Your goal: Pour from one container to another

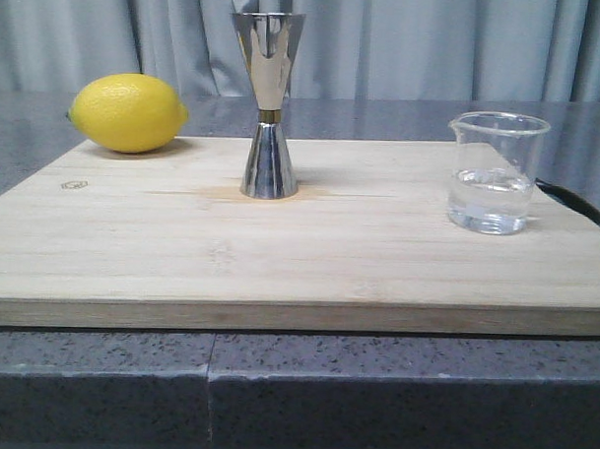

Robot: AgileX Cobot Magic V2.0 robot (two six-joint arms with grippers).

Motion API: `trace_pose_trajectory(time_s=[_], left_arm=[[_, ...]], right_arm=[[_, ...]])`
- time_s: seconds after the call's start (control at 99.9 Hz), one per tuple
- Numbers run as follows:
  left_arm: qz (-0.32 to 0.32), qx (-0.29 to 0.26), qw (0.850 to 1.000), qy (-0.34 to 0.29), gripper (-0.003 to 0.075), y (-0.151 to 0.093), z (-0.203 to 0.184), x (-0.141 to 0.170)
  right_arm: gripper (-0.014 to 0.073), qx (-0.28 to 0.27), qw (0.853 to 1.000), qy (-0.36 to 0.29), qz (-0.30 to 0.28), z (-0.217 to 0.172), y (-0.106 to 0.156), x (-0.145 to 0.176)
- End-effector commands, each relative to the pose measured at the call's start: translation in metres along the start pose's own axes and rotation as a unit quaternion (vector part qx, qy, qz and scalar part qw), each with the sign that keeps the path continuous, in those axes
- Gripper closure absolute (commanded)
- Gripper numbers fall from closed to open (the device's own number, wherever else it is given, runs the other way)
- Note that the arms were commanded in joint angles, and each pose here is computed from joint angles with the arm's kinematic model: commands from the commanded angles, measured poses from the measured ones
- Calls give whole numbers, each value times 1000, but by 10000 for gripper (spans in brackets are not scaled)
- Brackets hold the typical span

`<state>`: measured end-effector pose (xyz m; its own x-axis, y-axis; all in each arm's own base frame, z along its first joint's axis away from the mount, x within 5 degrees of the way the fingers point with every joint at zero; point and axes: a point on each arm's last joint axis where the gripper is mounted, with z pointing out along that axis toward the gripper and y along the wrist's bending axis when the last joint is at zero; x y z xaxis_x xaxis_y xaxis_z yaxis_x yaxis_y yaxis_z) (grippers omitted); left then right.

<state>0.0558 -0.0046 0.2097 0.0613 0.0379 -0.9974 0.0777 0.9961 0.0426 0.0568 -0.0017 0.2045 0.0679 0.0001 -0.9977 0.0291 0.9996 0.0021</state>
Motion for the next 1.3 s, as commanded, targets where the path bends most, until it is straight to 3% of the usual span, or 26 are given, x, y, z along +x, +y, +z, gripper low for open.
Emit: trace_pose_trajectory(time_s=[0.0, 0.961, 1.292], left_arm=[[-4, -6, 999, -49, 739, 1, -2, -7], [-10, -8, 998, -61, 739, 1, -2, -9], [-58, -1, 994, -89, 739, 2, -9, -48]], right_arm=[[666, 2, 999, -47, -2, -2, 0, -4], [666, 2, 999, -49, -2, -2, 0, -4], [666, 5, 1000, -23, 0, -7, -1, -33]])
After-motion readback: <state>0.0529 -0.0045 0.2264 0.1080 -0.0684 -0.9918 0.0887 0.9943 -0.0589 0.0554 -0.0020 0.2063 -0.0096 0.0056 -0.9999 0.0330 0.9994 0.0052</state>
